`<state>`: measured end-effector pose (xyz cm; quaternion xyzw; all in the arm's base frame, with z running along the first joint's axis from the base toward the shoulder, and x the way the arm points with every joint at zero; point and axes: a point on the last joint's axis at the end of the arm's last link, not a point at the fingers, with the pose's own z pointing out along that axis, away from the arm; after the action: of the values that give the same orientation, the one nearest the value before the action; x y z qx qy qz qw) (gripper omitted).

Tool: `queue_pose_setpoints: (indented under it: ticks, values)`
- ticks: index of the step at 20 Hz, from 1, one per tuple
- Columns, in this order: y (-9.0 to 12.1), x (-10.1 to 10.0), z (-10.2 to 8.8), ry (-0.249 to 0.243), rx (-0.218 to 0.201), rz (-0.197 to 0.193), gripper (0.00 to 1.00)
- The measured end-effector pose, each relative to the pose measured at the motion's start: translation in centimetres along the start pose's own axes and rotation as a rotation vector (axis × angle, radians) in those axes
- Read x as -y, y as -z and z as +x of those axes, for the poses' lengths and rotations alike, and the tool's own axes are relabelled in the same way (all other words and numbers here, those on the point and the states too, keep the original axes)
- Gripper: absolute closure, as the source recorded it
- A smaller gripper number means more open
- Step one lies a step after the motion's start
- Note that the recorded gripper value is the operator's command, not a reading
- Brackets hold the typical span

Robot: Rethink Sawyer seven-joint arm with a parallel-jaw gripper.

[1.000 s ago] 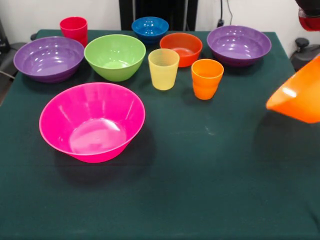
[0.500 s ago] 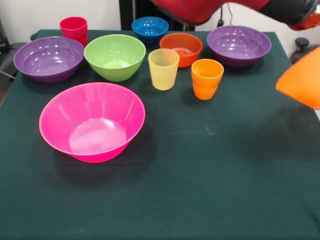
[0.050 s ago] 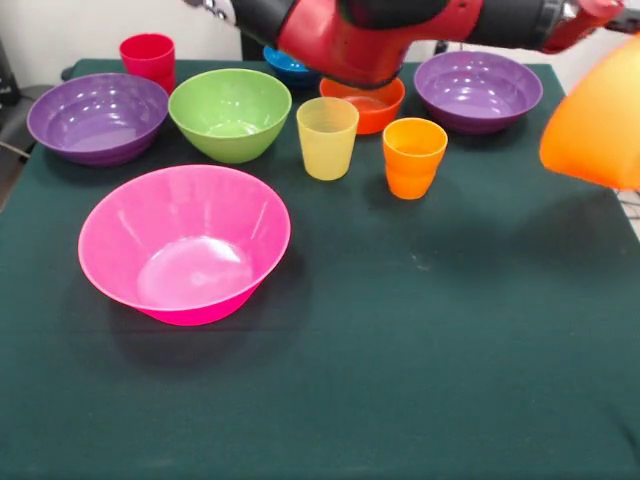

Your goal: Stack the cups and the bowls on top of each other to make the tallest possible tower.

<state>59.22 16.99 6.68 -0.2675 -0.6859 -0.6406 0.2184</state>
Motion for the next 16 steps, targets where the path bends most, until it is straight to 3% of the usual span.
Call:
queue_pose_setpoints:
  ticks: [1, 3, 4, 6, 7, 9, 11, 13, 15, 16]
  values:
    - [0.1, 0.4, 0.3, 0.018, -0.019, -0.011, 1.0]
    - [0.5, 1.8, 1.3, 0.101, -0.096, -0.052, 1.0]
    - [0.5, 2.6, 2.0, 0.169, -0.149, -0.08, 1.0]
    - [0.5, 3.1, 2.3, 0.224, -0.185, -0.098, 1.0]
    - [0.1, 3.7, 2.7, 0.304, -0.226, -0.123, 1.0]
    - [-0.3, 4.0, 3.2, 0.373, -0.249, -0.142, 1.0]
    - [-1.2, 3.9, 3.9, 0.481, -0.258, -0.167, 1.0]
    - [-2.3, 3.8, 4.3, 0.631, -0.243, -0.185, 1.0]
    - [-2.7, 3.7, 4.4, 0.688, -0.231, -0.189, 1.0]
    - [-3.1, 3.5, 4.4, 0.767, -0.209, -0.191, 1.0]
